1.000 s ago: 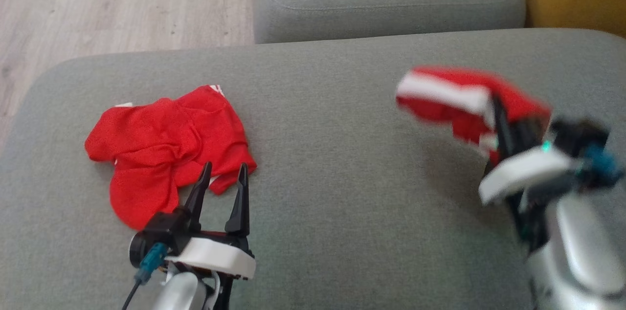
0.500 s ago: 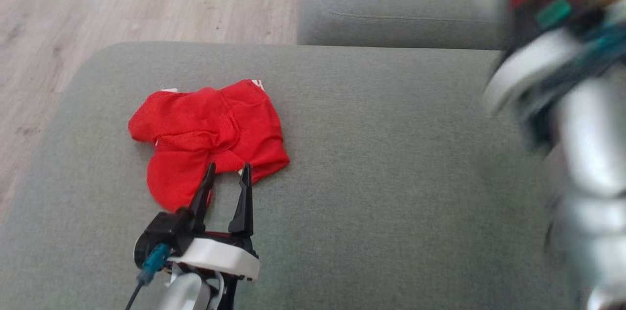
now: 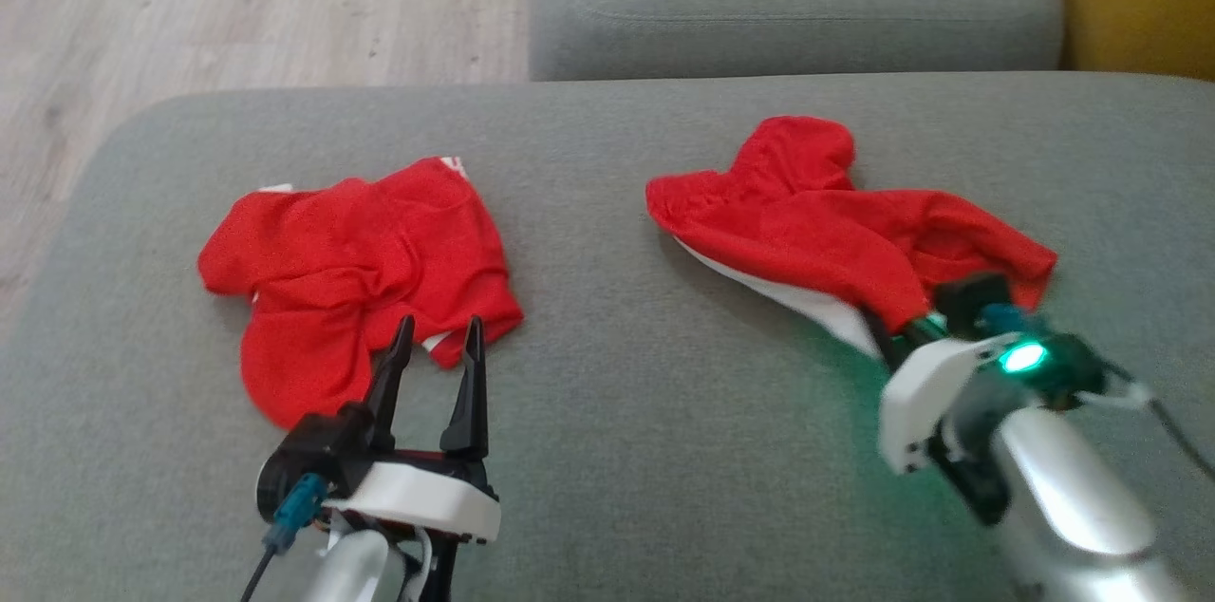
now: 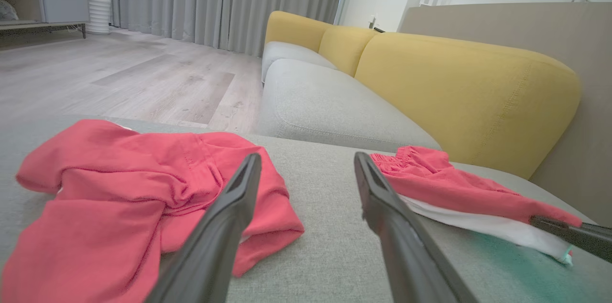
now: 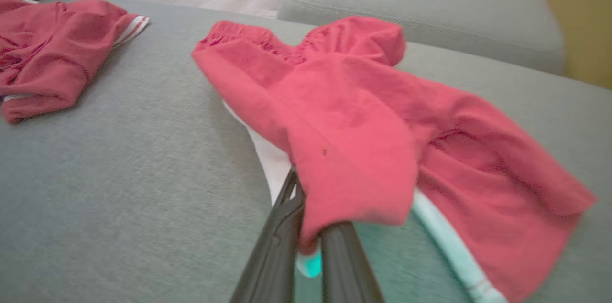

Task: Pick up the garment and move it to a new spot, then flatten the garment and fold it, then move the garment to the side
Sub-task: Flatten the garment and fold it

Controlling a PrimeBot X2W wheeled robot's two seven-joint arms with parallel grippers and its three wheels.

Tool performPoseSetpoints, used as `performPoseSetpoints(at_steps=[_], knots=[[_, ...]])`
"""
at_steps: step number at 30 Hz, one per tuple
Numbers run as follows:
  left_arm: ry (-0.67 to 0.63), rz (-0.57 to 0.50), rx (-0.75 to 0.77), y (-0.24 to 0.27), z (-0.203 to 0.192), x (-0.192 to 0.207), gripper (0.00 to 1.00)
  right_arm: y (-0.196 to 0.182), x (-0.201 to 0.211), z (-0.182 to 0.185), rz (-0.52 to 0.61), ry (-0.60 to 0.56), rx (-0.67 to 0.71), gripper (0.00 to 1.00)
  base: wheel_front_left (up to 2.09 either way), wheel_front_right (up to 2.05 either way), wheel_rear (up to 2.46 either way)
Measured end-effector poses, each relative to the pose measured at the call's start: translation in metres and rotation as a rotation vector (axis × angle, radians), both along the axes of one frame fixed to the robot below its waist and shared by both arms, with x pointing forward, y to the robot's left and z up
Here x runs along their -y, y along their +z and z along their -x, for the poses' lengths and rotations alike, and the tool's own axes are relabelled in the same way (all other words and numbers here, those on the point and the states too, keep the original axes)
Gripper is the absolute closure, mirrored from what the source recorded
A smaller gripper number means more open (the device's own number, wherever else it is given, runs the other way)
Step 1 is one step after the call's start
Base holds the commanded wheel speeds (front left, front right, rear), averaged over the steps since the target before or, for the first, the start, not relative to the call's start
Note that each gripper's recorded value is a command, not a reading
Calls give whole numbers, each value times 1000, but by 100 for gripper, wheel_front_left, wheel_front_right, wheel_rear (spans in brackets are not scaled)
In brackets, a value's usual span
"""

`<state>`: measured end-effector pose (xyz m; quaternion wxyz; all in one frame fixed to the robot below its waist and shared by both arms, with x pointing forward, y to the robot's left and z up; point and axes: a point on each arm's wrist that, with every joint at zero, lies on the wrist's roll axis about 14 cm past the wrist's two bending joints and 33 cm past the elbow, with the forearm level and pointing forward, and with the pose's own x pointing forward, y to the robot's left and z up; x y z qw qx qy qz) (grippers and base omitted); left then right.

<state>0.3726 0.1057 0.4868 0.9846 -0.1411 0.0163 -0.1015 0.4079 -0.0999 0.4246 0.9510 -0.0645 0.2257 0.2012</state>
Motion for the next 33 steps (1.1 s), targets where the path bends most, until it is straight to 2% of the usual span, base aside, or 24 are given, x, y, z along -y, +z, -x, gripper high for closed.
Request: performPoseSetpoints(at_steps=[4, 10, 17, 20, 21, 22, 25, 31, 33], knots=[[-28, 1, 9, 3, -2, 10, 0, 5, 46, 3, 62, -96, 1, 100, 0, 0, 0], [-57, 4, 27, 10, -4, 21, 0, 2, 117, 31, 192, -264, -70, 100, 0, 0, 0], [-85, 8, 32, 11, -7, 31, 0, 3, 146, 60, 302, -353, -120, 100, 0, 0, 0], [-94, 10, 28, 10, -9, 34, 0, 13, 158, 61, 342, -401, -80, 100, 0, 0, 0], [-98, 11, 25, 9, -9, 36, 0, 18, 160, 59, 366, -404, -56, 53, 0, 0, 0], [-101, 12, 23, 8, -10, 37, 0, 22, 162, 58, 391, -404, -33, 0, 0, 0, 0], [-107, 12, 16, 6, -11, 39, 0, 32, 162, 54, 419, -413, 36, 0, 0, 0, 0], [-124, 12, 0, 0, -14, 44, 0, 67, 141, 39, 307, -414, 297, 0, 0, 0, 0], [-126, 13, -1, -1, -14, 44, 0, 73, 137, 38, 281, -411, 337, 0, 0, 0, 0]])
